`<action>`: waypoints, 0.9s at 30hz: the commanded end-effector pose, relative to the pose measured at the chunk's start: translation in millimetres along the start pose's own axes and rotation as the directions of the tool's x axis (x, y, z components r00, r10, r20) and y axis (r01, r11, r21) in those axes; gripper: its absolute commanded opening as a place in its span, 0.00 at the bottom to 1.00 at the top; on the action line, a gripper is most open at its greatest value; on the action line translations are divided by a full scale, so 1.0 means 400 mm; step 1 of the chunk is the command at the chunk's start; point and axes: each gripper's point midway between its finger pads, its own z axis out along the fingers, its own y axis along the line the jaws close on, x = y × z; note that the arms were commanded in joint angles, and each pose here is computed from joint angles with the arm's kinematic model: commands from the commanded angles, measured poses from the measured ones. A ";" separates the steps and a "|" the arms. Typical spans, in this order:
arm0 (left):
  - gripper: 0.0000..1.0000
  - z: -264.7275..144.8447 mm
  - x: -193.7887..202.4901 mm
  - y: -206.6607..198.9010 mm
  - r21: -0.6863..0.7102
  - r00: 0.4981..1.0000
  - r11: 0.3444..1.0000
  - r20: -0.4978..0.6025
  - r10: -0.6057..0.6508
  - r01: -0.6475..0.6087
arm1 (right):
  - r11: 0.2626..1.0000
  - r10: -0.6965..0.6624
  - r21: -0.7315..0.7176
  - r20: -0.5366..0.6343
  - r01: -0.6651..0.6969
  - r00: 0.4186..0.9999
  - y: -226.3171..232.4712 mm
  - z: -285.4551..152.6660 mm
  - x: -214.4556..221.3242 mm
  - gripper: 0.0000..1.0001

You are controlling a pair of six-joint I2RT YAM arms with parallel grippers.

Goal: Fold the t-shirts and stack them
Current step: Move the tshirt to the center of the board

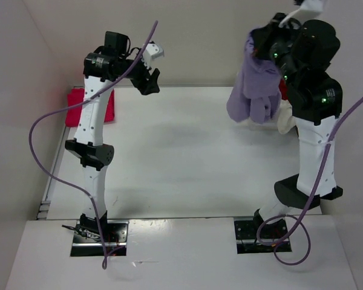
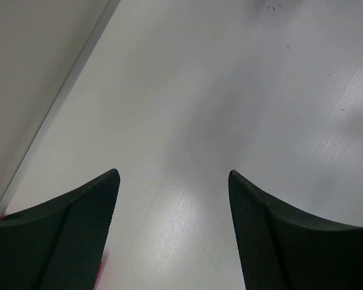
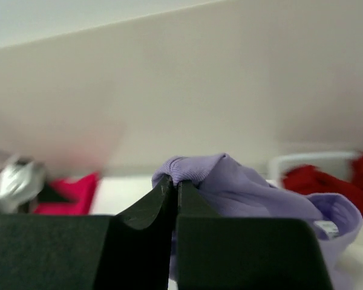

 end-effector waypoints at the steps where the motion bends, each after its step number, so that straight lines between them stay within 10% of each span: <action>1: 0.80 -0.160 -0.073 0.016 -0.096 0.994 0.995 0.101 0.045 -0.035 | 0.934 -0.020 -0.355 0.078 0.046 0.997 0.221 -0.054 -0.055 0.00; 9: 0.82 -0.331 -0.045 0.088 -0.217 0.990 0.976 0.141 0.005 0.026 | 0.802 0.118 -0.597 0.207 0.030 0.971 0.437 -0.198 -0.177 0.00; 15: 0.82 -0.375 -0.022 0.126 -0.262 0.989 0.963 0.149 -0.021 0.060 | 0.895 0.051 -0.445 0.042 -0.027 0.998 0.405 -0.024 -0.001 0.03; 17: 0.82 -0.388 -0.003 0.145 -0.278 0.989 0.957 0.143 -0.039 0.078 | 0.928 0.012 -0.369 -0.076 -0.039 0.997 0.370 0.077 0.129 0.18; 21: 0.83 -0.383 0.011 0.148 -0.278 0.991 0.957 0.125 -0.049 0.082 | 0.974 -0.047 -0.224 -0.366 -0.039 0.930 0.262 0.210 0.427 0.81; 27: 0.83 -0.355 0.068 0.128 -0.224 0.996 0.972 0.059 -0.061 0.072 | 0.995 -0.077 -0.100 -0.614 0.019 0.785 0.126 0.228 0.669 0.92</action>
